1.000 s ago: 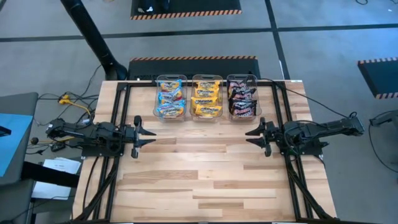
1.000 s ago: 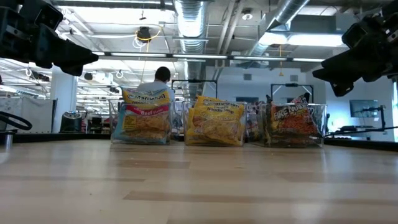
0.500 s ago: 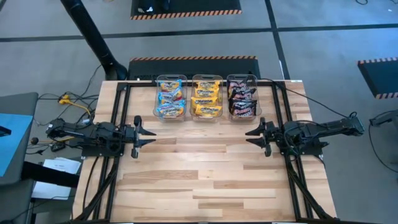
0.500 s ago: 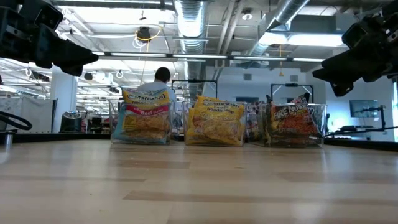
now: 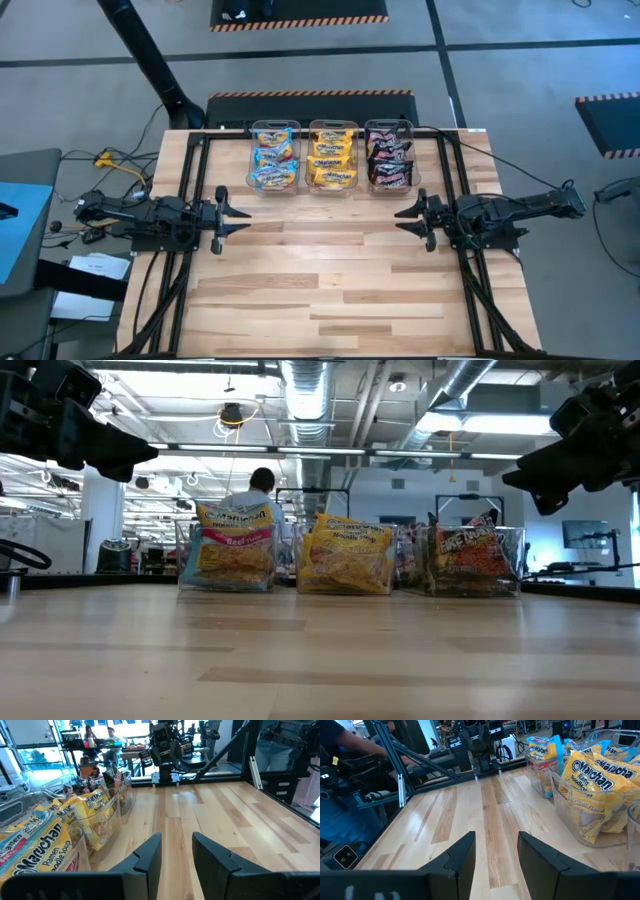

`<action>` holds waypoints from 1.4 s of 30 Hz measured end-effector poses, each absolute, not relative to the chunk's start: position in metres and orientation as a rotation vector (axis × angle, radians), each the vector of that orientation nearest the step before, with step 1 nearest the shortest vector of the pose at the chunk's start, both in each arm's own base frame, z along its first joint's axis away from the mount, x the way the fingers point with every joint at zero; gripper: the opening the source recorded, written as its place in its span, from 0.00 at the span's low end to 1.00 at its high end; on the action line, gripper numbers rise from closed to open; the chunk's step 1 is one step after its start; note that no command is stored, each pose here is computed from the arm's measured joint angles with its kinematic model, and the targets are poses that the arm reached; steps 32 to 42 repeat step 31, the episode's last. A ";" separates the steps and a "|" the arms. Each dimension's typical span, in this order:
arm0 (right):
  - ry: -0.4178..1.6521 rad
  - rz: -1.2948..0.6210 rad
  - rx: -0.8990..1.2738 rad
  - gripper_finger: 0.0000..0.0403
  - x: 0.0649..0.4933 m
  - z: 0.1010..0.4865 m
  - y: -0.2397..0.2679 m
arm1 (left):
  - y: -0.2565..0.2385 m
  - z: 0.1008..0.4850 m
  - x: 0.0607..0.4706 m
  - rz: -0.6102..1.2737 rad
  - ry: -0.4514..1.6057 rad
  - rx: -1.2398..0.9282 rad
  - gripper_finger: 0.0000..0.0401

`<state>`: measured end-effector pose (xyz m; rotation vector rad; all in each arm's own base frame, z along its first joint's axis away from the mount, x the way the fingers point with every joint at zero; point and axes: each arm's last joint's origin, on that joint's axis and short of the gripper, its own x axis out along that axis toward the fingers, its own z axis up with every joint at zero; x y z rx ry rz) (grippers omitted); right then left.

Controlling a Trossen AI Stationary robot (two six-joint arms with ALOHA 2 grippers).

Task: Sort Maruchan noodles
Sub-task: Return to Home Position

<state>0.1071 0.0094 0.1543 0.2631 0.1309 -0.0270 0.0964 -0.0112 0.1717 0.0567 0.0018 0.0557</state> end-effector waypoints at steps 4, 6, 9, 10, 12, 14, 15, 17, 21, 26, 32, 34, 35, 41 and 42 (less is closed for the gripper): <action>0.131 -0.027 0.263 0.42 0.107 0.154 0.009 | -0.011 0.172 0.096 0.055 0.002 0.056 0.24; 0.131 -0.027 0.263 0.42 0.107 0.154 0.009 | -0.011 0.172 0.096 0.056 0.002 0.056 0.24; 0.131 -0.027 0.263 0.42 0.107 0.154 0.009 | -0.011 0.173 0.096 0.056 -0.010 0.054 0.24; 0.131 -0.027 0.263 0.42 0.107 0.154 0.009 | -0.011 0.173 0.095 0.057 -0.013 0.053 0.24; 0.132 -0.027 0.263 0.42 0.107 0.154 0.009 | -0.011 0.173 0.095 0.057 -0.012 0.054 0.24; 0.132 -0.027 0.263 0.42 0.107 0.154 0.009 | -0.011 0.173 0.096 0.056 -0.011 0.054 0.24; 0.132 -0.027 0.263 0.42 0.107 0.154 0.009 | -0.011 0.173 0.096 0.057 -0.011 0.054 0.24; 0.132 -0.027 0.263 0.42 0.107 0.154 0.009 | -0.011 0.173 0.096 0.056 -0.010 0.054 0.24; 0.132 -0.027 0.263 0.42 0.107 0.154 0.009 | -0.011 0.173 0.096 0.056 -0.010 0.054 0.24; 0.132 -0.027 0.263 0.42 0.107 0.154 0.009 | -0.011 0.173 0.096 0.056 -0.010 0.054 0.24; 0.132 -0.027 0.263 0.42 0.107 0.154 0.009 | -0.011 0.173 0.096 0.056 -0.010 0.054 0.24; 0.132 -0.027 0.263 0.42 0.107 0.154 0.009 | -0.011 0.173 0.096 0.056 -0.010 0.054 0.24; 0.132 -0.027 0.263 0.42 0.107 0.154 0.009 | -0.011 0.173 0.096 0.056 -0.010 0.054 0.24; 0.132 -0.027 0.263 0.42 0.107 0.154 0.009 | -0.011 0.173 0.096 0.056 -0.010 0.054 0.24; 0.132 -0.027 0.263 0.42 0.107 0.154 0.009 | -0.011 0.173 0.096 0.056 -0.010 0.054 0.24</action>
